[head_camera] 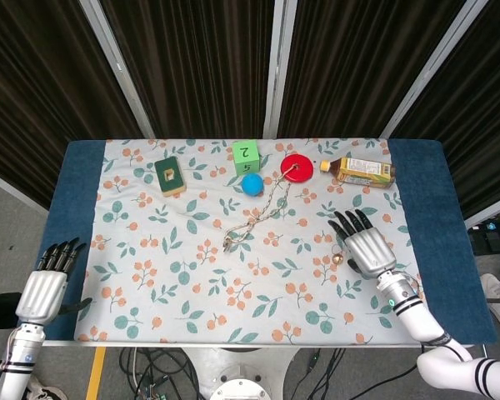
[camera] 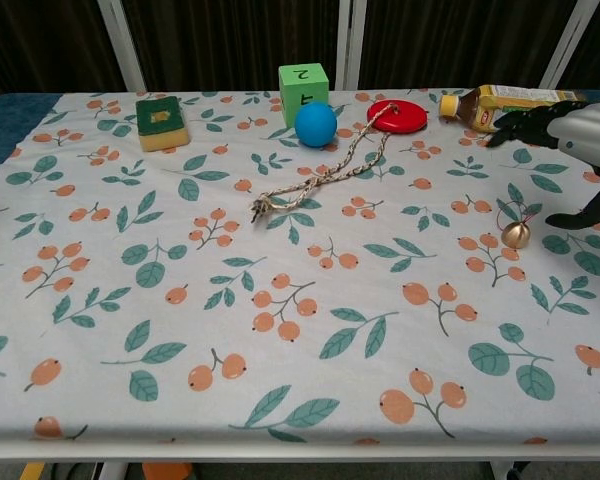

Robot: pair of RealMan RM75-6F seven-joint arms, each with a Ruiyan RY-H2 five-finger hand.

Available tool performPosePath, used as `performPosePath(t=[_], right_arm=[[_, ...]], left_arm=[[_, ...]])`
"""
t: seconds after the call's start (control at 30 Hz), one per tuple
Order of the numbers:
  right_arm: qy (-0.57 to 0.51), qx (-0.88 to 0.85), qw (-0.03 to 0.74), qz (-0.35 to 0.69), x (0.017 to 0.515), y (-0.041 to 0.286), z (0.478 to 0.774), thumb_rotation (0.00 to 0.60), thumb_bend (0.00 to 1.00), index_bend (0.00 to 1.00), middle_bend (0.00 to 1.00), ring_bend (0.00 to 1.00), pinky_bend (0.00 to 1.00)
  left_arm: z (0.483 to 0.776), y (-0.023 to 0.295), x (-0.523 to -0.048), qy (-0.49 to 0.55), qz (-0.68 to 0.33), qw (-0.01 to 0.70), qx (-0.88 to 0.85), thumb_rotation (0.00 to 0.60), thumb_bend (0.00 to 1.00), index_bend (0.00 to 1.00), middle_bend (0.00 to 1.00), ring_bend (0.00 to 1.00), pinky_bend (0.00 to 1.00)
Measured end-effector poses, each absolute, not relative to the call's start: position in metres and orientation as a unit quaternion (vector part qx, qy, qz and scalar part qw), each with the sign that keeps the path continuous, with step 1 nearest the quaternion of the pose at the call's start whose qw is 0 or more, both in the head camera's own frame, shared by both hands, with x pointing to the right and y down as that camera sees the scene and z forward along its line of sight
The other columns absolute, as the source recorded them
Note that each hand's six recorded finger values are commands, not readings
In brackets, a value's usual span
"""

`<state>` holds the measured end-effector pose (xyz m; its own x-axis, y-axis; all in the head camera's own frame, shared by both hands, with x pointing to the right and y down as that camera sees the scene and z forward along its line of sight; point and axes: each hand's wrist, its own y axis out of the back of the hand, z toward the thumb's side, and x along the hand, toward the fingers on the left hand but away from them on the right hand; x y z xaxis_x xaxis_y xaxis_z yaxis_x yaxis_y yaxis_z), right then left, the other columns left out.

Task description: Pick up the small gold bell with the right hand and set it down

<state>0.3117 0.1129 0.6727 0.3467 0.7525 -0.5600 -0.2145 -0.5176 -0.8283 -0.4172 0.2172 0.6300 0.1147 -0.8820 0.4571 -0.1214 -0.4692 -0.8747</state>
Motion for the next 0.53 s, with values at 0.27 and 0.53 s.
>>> performPosePath(t=[0.27,0.53], right_arm=[[-0.259,-0.672,0.463,0.517,0.334,0.117,0.632,0.6,0.01,0.0,0.0,0.0,0.0],[-0.357,-0.625,0.466,0.515,0.399,0.171,0.586,0.6,0.02,0.0,0.0,0.0,0.0]], left_arm=[[0.628,0.217,-0.416,0.382,-0.548,0.349,-0.657,0.6,0.0,0.0,0.0,0.0,0.01],[0.619,0.212,-0.419,0.391,-0.545,0.362,-0.647,0.6,0.0,0.0,0.0,0.0,0.01]])
